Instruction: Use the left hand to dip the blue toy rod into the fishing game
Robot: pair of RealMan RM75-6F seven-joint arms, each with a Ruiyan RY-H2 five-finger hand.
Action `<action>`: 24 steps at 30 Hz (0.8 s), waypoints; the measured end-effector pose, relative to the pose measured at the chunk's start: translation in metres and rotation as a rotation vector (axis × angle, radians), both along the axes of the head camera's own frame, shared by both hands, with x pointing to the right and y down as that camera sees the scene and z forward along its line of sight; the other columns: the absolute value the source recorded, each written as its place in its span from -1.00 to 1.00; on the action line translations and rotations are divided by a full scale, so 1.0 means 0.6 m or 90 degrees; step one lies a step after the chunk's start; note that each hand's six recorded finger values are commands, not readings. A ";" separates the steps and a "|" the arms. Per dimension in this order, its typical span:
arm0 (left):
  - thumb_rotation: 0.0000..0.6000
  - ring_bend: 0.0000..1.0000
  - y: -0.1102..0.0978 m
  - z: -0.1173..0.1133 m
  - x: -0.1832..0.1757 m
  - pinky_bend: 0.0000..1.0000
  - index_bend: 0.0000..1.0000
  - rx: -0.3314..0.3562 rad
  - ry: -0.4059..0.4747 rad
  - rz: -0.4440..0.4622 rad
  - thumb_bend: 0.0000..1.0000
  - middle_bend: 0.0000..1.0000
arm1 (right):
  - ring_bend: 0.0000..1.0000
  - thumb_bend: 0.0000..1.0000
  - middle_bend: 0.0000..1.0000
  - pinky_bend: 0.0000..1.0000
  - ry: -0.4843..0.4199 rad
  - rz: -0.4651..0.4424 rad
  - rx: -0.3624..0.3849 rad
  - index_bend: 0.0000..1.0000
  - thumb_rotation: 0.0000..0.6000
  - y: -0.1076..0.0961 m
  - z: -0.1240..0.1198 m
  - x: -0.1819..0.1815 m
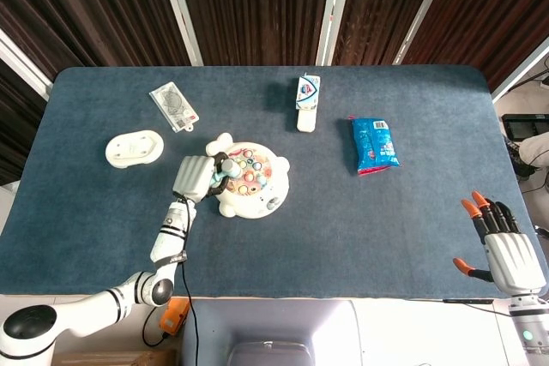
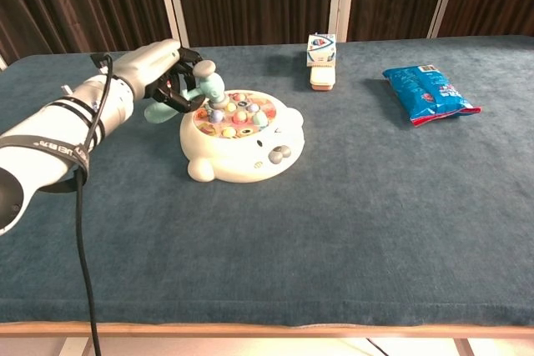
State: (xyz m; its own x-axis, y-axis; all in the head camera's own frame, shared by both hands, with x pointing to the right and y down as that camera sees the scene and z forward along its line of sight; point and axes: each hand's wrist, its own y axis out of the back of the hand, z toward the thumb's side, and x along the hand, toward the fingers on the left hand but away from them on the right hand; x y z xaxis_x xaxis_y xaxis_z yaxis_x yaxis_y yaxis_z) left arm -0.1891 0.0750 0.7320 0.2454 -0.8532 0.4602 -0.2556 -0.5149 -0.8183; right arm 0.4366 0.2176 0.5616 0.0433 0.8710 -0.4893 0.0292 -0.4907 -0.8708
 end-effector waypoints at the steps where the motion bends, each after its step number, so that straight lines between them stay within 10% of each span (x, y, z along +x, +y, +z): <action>1: 1.00 0.34 -0.001 0.000 0.000 0.83 0.06 0.002 -0.003 0.001 0.71 0.64 | -1.00 -0.38 -1.00 -1.00 0.000 0.000 0.000 -1.00 1.00 0.000 0.000 0.000; 24: 1.00 0.34 -0.006 0.027 -0.020 0.83 0.08 -0.033 -0.036 -0.005 0.71 0.65 | -1.00 -0.38 -1.00 -1.00 0.000 0.000 -0.008 -1.00 1.00 -0.001 0.005 -0.001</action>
State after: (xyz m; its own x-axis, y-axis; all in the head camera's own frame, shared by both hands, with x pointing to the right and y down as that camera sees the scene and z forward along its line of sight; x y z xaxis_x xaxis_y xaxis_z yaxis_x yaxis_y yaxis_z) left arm -0.2014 0.0713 0.7482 0.2117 -0.8299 0.5163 -0.2138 -0.5548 -0.8041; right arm 0.4361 0.2168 0.5643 0.0433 0.8647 -0.5005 0.0294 -0.5019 -0.8645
